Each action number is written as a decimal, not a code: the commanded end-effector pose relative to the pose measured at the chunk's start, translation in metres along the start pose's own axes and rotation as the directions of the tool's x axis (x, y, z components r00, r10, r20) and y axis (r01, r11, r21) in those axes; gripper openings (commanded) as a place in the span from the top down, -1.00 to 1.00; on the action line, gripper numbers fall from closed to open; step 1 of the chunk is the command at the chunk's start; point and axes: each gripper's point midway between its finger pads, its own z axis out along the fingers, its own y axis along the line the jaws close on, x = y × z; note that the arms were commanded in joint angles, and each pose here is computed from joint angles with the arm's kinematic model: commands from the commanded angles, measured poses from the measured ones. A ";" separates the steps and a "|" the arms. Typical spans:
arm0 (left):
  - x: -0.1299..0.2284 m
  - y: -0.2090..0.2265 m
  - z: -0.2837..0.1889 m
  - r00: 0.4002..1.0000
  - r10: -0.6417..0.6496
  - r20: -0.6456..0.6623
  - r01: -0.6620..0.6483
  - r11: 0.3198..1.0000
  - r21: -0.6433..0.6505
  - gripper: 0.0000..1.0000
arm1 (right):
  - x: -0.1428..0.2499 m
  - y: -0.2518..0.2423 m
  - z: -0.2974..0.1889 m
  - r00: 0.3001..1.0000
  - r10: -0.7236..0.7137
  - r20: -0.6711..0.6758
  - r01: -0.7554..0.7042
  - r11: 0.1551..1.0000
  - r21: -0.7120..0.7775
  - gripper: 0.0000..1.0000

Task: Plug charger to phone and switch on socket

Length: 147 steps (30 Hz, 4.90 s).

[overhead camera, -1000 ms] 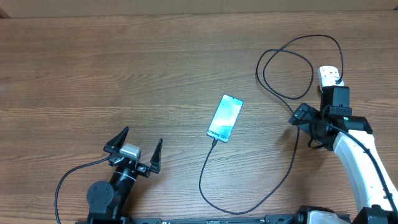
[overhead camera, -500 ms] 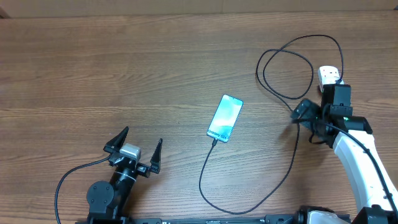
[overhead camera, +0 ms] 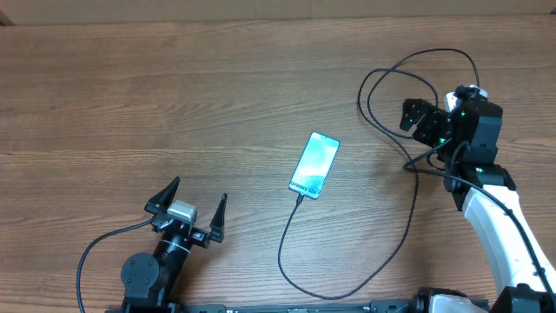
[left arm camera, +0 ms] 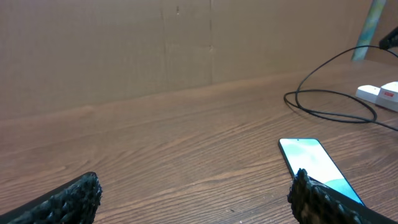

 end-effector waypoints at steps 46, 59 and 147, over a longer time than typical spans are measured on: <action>-0.001 0.002 0.000 1.000 -0.011 0.008 0.011 1.000 -0.010 -1.00 | 0.142 0.004 -0.060 0.925 -0.315 0.213 0.358 0.912 -0.203 -1.00; -0.001 0.002 0.000 1.000 -0.011 0.008 0.011 1.000 -0.010 -1.00 | 0.154 -0.002 -0.075 0.931 -0.317 0.184 0.350 0.917 -0.191 -1.00; -0.001 0.002 0.000 1.000 -0.011 0.008 0.011 1.000 -0.010 -1.00 | 0.094 0.031 -0.137 0.794 -0.266 0.547 0.437 0.875 -0.209 -1.00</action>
